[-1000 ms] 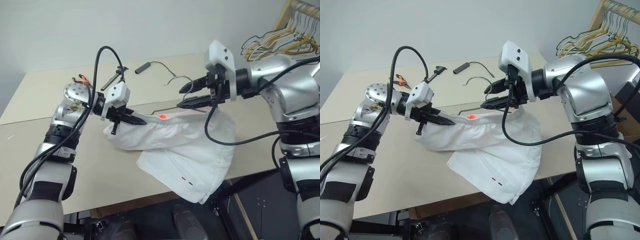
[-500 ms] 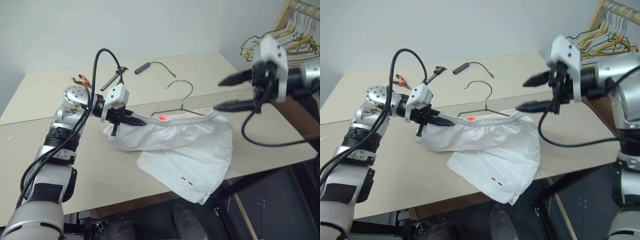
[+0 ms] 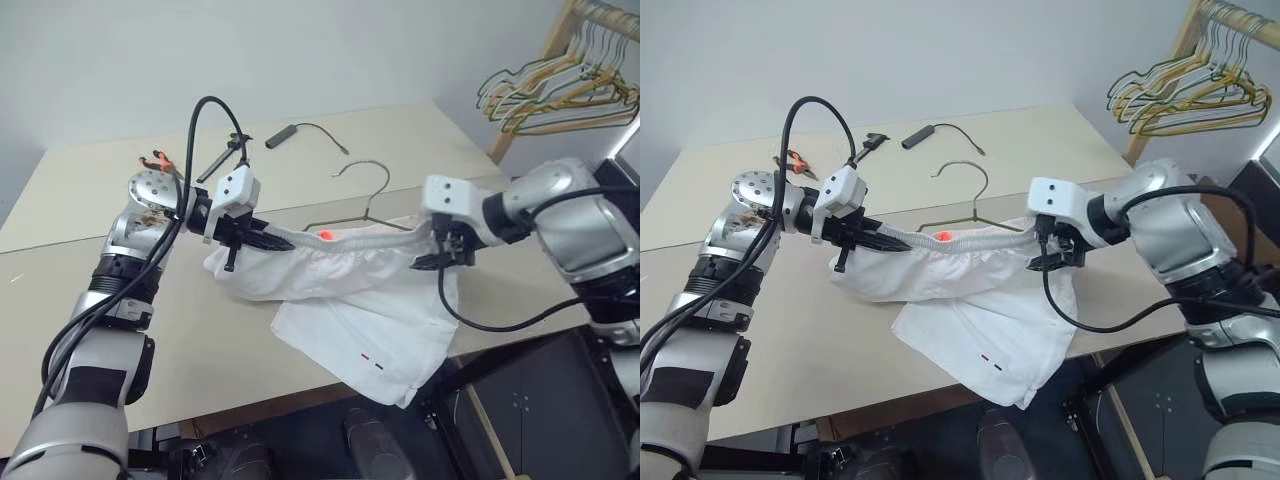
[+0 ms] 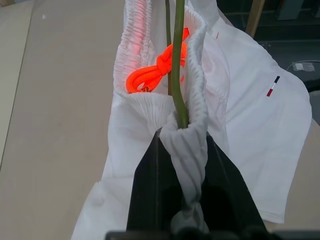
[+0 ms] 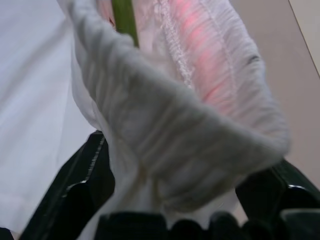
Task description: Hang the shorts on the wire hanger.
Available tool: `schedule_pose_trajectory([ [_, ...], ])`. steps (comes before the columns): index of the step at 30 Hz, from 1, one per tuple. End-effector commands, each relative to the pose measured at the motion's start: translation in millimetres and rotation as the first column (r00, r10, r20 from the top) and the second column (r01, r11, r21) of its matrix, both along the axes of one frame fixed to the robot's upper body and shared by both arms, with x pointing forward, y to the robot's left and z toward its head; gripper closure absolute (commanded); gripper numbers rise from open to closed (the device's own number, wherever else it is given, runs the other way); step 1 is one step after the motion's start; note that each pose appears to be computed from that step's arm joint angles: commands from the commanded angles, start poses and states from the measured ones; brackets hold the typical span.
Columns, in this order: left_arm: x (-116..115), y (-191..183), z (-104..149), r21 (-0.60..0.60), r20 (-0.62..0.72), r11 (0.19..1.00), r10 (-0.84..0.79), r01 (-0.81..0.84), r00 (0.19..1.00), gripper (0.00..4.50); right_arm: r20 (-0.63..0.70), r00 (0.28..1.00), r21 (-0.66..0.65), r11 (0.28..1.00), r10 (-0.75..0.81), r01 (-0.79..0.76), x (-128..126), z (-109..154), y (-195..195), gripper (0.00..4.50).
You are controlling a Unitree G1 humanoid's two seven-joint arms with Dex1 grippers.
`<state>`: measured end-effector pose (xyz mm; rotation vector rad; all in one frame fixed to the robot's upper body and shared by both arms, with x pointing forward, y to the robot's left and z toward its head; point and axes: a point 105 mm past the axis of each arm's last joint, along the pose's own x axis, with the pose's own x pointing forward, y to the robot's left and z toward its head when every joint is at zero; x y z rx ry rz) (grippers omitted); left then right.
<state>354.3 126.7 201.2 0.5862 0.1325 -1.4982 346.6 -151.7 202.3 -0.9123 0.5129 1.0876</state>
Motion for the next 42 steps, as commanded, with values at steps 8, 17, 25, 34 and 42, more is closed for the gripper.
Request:
schedule_pose_trajectory([
  [8, -1.7, 3.7, 15.4, -0.019, 0.064, 1.0, 0.001, 0.001, 0.998, 4.46, 0.007, 0.999, 0.05, 0.997, 0.051, -0.051, -10.7, 18.6, 4.3, 4.47],
  [17, 4.7, 1.8, 27.5, -0.054, 0.088, 0.999, -0.001, 0.006, 0.996, 2.93, -0.043, 0.998, 0.172, 0.985, 0.04, -0.032, -25.8, 24.5, -1.3, 4.5],
  [25, 18.6, -2.3, 63.0, -0.193, 0.148, 0.981, 0.062, -0.033, 0.987, 0.48, -0.115, 0.993, 0.266, 0.962, -0.035, 0.065, -46.0, 13.0, -10.9, 4.5],
  [34, 30.7, -1.1, 132.2, -0.522, 0.252, 0.849, 0.248, -0.084, 0.935, 0.02, -0.205, 0.941, 0.386, 0.861, -0.269, 0.33, -64.4, -11.9, -30.0, 4.5],
  [42, -0.6, -24.7, 145.1, -0.683, 0.087, 0.725, 0.197, -0.085, 0.976, 0.02, -0.24, 0.731, 0.493, 0.569, -0.639, 0.658, -65.5, -26.8, -66.7, 4.5],
])
